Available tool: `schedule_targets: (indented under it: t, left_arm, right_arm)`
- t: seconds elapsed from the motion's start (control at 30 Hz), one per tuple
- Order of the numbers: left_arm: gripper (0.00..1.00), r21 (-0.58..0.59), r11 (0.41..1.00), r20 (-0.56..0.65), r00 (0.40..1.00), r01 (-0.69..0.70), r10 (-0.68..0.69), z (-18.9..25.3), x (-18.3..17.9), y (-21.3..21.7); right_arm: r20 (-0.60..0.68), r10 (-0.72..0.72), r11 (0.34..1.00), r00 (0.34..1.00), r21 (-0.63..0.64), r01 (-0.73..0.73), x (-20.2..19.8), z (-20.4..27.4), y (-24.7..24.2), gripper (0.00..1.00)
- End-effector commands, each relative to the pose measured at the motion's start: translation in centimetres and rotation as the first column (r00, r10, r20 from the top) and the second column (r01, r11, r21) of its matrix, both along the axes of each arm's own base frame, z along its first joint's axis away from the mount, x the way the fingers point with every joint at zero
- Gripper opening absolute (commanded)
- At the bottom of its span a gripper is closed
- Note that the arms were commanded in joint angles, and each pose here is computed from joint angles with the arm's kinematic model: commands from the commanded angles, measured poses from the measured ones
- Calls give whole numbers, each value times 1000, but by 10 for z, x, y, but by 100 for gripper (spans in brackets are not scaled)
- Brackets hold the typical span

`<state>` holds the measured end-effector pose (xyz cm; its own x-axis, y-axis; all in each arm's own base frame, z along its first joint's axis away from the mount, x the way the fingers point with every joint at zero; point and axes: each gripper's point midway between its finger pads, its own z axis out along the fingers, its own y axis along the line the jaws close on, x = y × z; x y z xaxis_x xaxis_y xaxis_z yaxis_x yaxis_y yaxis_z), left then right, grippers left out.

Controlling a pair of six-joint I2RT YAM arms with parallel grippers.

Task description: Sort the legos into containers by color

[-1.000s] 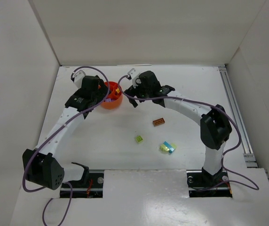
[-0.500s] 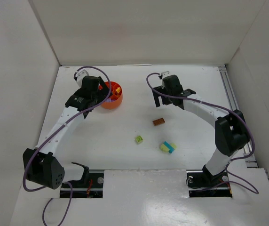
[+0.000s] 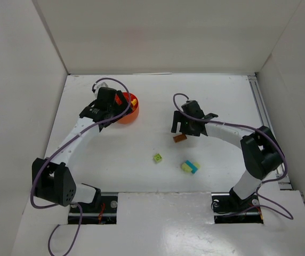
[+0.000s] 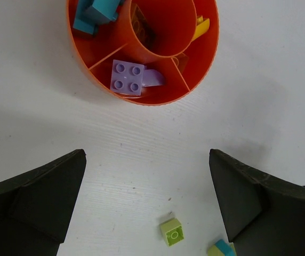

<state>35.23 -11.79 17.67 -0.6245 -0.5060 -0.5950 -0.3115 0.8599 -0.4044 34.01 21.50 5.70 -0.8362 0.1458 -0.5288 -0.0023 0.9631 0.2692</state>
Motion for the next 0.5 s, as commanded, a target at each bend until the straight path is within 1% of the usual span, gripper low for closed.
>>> schedule_targets:
  t: [0.0,0.1,0.17,0.27,0.3,0.37,0.47]
  left_arm:
    - [100,-38,998,10,999,54,-53,-2,1,-10]
    - [100,-42,997,-2,998,61,-61,-6,1,-12]
    - [100,-46,997,-14,998,67,-68,-10,-2,-13]
    - [100,-48,997,-5,998,68,-68,-8,0,-13]
    - [100,-48,997,-5,998,68,-68,-8,0,-13]
    - [100,-55,997,-6,998,61,-62,-8,0,-14]
    - [100,-57,996,3,998,62,-61,-6,-3,-13]
  right_arm:
    - [14,-110,985,994,132,107,8,20,19,96]
    - [-13,-133,982,991,130,134,0,11,18,94]
    - [-48,-150,981,987,117,155,-7,5,14,94]
    - [-67,-150,983,986,96,156,-17,3,14,94]
    - [-71,-164,983,984,69,169,-19,-1,8,94]
    - [-87,-180,980,980,68,186,-26,-6,4,94]
    - [-71,-173,979,982,94,179,-22,-5,9,94]
